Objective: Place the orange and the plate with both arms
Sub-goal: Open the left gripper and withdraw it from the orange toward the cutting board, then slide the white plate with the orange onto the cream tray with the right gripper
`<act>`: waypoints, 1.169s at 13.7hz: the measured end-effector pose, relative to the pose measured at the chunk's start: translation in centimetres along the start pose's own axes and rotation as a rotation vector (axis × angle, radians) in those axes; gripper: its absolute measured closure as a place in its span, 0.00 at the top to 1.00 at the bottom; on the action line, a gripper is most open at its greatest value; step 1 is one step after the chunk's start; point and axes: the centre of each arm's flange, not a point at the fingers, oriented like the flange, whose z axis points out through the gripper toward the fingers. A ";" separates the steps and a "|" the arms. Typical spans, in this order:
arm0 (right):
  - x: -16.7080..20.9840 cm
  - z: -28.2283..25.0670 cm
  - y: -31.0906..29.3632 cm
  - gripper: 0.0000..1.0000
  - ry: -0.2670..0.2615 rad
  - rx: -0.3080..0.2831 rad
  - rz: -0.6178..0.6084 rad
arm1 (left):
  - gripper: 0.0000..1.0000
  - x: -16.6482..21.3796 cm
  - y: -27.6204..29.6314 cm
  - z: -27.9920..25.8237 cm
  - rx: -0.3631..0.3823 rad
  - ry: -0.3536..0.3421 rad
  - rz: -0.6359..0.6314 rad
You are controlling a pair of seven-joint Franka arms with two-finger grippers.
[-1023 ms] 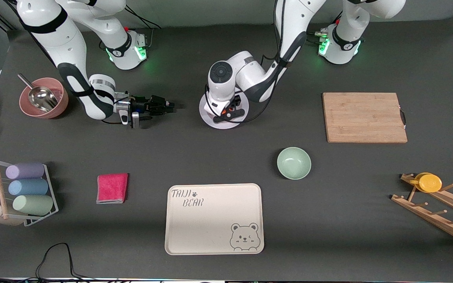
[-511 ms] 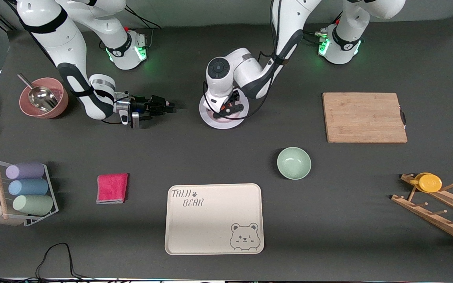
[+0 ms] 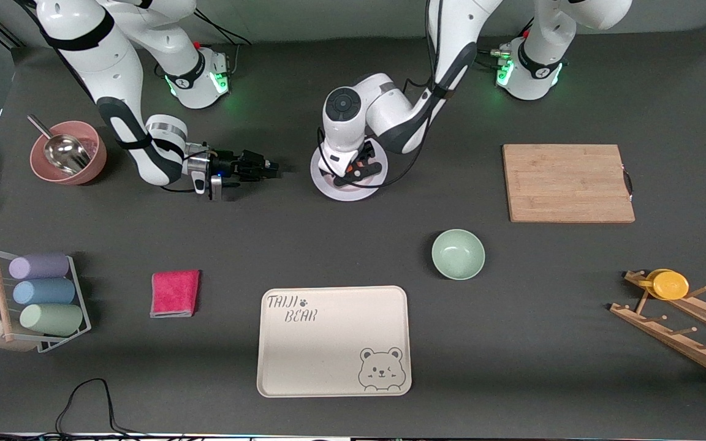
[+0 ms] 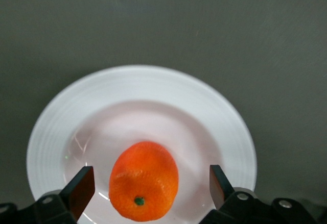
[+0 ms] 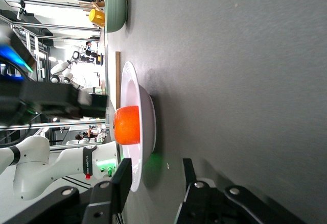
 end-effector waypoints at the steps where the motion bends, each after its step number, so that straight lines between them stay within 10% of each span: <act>1: -0.1 0.3 -0.1 0.47 0.001 0.001 0.001 | 1.00 1.7 -0.4 -2.0 -0.004 0.007 -0.005; 10: -0.7 6.1 -2.1 0.47 0.072 0.024 0.020 | 1.00 26.5 -19.7 -24.6 0.009 0.069 0.031; 16: -0.4 9.6 -2.9 0.47 0.112 0.048 0.032 | 1.00 33.2 -32.0 -29.6 0.076 0.069 0.144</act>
